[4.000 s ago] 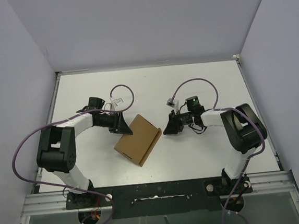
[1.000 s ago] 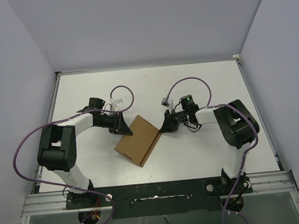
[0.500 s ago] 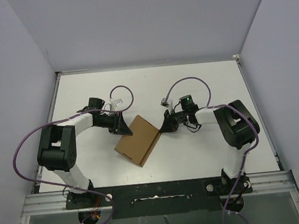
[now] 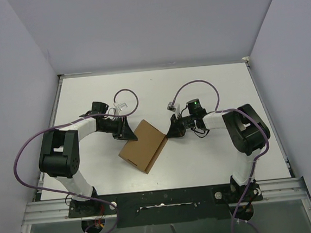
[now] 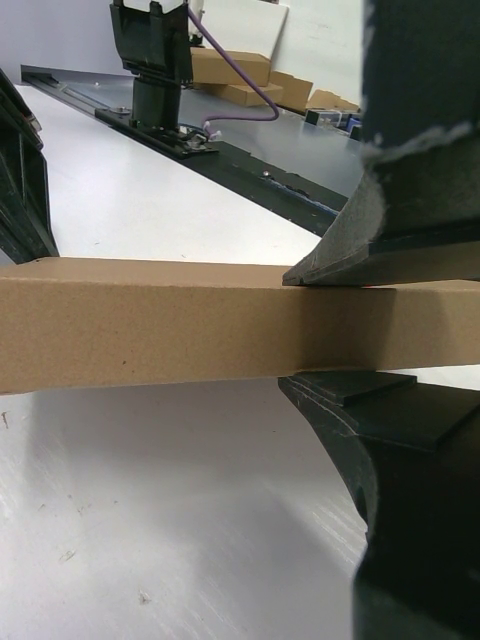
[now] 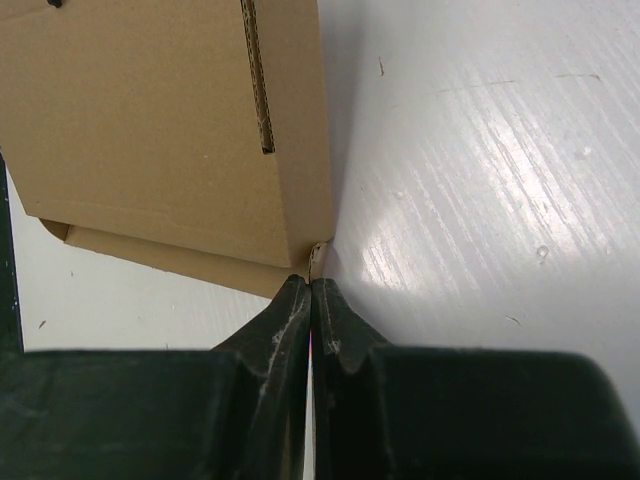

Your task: Fold the paper box

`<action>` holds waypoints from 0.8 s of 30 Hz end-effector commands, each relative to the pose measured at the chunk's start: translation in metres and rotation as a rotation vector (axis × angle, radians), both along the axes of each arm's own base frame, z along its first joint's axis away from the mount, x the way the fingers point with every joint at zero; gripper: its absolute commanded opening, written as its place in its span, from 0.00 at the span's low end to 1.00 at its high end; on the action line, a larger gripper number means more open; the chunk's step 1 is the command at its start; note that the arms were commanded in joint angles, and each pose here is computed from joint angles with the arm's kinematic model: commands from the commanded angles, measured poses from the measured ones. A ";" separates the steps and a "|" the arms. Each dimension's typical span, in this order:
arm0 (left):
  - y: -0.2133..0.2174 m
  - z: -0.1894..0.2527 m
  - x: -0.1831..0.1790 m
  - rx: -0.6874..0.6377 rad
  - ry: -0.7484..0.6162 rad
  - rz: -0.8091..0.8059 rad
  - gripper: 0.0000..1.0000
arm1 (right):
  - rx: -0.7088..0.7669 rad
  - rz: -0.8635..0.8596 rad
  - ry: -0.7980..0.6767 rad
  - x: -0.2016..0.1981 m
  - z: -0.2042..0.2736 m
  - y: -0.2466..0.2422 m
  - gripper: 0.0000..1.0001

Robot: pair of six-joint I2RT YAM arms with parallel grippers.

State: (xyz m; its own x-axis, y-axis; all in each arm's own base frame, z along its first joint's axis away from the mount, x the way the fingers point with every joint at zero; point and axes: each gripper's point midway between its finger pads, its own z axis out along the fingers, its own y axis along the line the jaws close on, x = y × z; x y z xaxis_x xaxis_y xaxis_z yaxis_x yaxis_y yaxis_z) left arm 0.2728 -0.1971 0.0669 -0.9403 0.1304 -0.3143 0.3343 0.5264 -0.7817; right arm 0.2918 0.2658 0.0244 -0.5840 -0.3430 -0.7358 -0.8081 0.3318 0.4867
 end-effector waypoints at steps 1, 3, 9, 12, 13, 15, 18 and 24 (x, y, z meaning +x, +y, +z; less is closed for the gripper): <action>0.010 -0.015 0.017 0.064 -0.045 0.031 0.01 | -0.020 0.013 0.010 -0.005 -0.001 0.001 0.00; 0.010 -0.014 0.017 0.059 -0.042 0.034 0.01 | -0.023 0.014 0.022 -0.006 -0.003 0.001 0.00; 0.011 -0.015 0.018 0.047 -0.029 0.046 0.01 | -0.023 0.001 0.035 -0.005 -0.004 -0.001 0.00; 0.013 -0.016 0.019 0.041 -0.023 0.055 0.01 | -0.016 -0.010 0.052 -0.004 -0.005 -0.003 0.00; 0.013 -0.016 0.020 0.040 -0.023 0.059 0.01 | -0.015 -0.016 0.058 -0.003 -0.005 -0.004 0.00; 0.014 -0.016 0.020 0.037 -0.015 0.064 0.01 | -0.014 -0.018 0.059 -0.003 -0.006 -0.005 0.00; 0.015 -0.017 0.021 0.033 -0.010 0.069 0.01 | -0.010 -0.012 0.050 -0.003 -0.004 -0.005 0.00; 0.015 -0.017 0.020 0.027 -0.005 0.070 0.01 | -0.009 -0.010 0.036 -0.002 -0.002 -0.005 0.00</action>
State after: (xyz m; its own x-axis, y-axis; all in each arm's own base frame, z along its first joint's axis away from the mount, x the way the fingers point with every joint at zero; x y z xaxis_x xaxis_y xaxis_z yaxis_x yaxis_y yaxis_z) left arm 0.2795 -0.1897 0.0638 -0.9581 0.0791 -0.2752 0.2750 0.5216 -0.8077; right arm 0.2875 0.2606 0.0206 -0.6224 -0.3469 -0.7017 -0.7800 0.3504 0.5185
